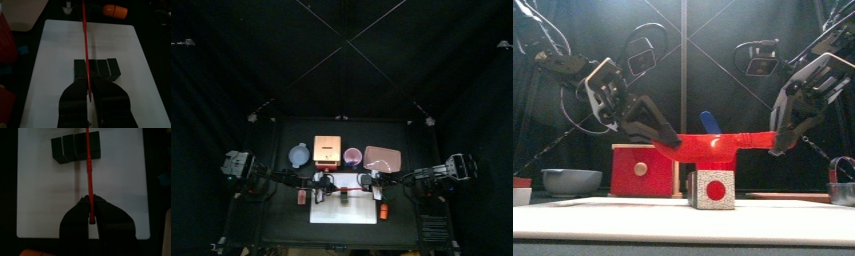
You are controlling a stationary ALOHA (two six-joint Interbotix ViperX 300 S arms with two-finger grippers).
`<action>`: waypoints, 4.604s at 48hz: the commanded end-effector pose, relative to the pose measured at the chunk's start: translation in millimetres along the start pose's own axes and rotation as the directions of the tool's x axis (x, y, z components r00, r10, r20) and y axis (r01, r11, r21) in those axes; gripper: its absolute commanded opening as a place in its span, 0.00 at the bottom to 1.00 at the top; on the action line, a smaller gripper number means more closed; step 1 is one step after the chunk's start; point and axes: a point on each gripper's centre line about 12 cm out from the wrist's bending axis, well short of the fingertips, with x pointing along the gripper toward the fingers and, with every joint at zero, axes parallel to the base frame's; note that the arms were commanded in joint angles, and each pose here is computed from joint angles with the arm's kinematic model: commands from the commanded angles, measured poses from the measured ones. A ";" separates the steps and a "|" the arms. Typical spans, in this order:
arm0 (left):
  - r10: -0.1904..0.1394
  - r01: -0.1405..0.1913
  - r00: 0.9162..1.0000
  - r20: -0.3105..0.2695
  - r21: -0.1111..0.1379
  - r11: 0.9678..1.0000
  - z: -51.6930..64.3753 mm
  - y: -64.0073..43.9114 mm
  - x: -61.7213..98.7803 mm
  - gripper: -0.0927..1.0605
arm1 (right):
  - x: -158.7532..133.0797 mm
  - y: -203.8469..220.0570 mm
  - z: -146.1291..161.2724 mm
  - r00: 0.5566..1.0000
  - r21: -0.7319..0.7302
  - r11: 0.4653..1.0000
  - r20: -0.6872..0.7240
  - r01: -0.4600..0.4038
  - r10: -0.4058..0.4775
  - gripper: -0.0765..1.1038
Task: Place sushi on board then cut the sushi with the knife then place the pieces on the plate
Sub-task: Cut the sushi into 4 pieces
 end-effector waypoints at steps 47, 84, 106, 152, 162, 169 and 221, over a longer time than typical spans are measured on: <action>0.001 -0.001 1.000 -0.016 -0.018 1.000 -4.2 -2.1 1.0 0.41 | -0.2 -2.2 -10.9 1.000 0.009 1.000 -0.028 0.003 -0.002 0.36; 0.008 -0.009 0.999 -0.050 -0.028 1.000 -16.2 -1.5 2.5 0.41 | 8.0 -2.0 -16.3 0.998 0.035 0.999 -0.056 0.001 0.001 0.36; -0.008 0.007 0.999 -0.038 -0.024 1.000 -12.4 -8.1 0.8 0.41 | 7.1 4.7 -11.1 0.999 0.044 0.999 -0.047 -0.018 0.020 0.36; 0.026 -0.030 0.984 -0.174 -0.019 0.999 -44.7 5.5 13.7 0.41 | 32.5 -1.7 -20.9 0.991 0.001 1.000 -0.133 0.006 -0.006 0.36; 0.039 -0.041 0.982 -0.184 -0.007 0.999 -40.4 16.4 11.9 0.41 | 30.8 -5.7 -12.5 0.992 -0.040 0.999 -0.128 0.014 -0.019 0.36; 0.058 -0.061 0.986 -0.154 -0.011 0.998 -29.2 27.7 6.4 0.41 | 23.3 -13.0 -4.8 0.991 -0.059 0.998 -0.127 0.027 -0.034 0.36; -0.029 0.034 0.996 -0.089 0.051 0.998 -7.7 -8.0 -0.6 0.41 | 2.5 26.2 -2.8 0.989 -0.072 0.994 -0.133 -0.077 0.067 0.36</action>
